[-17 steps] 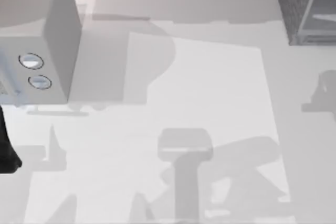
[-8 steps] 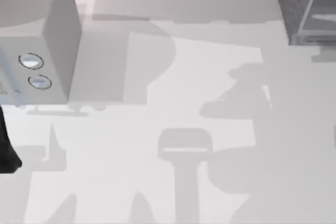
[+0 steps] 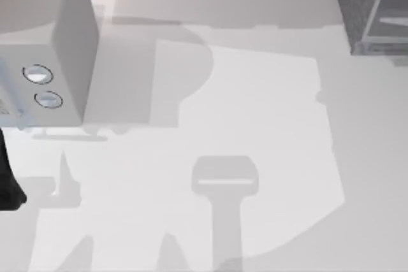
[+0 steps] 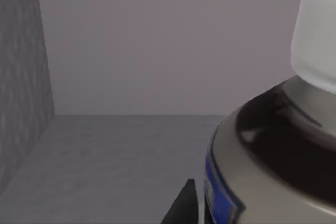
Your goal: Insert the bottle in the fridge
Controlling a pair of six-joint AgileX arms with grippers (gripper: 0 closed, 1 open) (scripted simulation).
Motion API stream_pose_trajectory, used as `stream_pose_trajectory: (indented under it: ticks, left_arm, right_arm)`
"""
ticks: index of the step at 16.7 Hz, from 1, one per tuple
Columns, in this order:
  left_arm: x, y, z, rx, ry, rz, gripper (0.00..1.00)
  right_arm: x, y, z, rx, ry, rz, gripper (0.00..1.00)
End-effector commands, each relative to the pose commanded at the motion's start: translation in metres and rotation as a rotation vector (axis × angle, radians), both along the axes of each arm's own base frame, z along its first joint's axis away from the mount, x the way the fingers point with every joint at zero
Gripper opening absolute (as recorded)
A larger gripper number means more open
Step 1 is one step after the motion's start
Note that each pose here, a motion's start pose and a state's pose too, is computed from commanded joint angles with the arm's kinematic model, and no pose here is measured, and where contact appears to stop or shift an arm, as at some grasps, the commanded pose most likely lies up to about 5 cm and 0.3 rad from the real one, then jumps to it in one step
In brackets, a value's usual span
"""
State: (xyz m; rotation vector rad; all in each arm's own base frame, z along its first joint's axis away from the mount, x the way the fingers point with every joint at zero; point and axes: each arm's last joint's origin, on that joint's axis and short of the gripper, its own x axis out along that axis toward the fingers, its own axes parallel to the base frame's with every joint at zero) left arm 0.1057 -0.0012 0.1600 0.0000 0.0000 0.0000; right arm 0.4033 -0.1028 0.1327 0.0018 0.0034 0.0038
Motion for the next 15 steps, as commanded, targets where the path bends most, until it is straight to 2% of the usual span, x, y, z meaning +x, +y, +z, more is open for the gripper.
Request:
stream_pose_trajectory:
  ticks: [8,15]
  left_arm:
    - [0.0,0.0,0.0,0.0,0.0,0.0,1.0]
    - [0.0,0.0,0.0,0.0,0.0,0.0,1.0]
  right_arm:
    - [0.004,0.002,-0.005,0.004,0.007,0.008,0.01]
    - [0.036,0.0,-0.005,0.004,0.006,0.01,0.01]
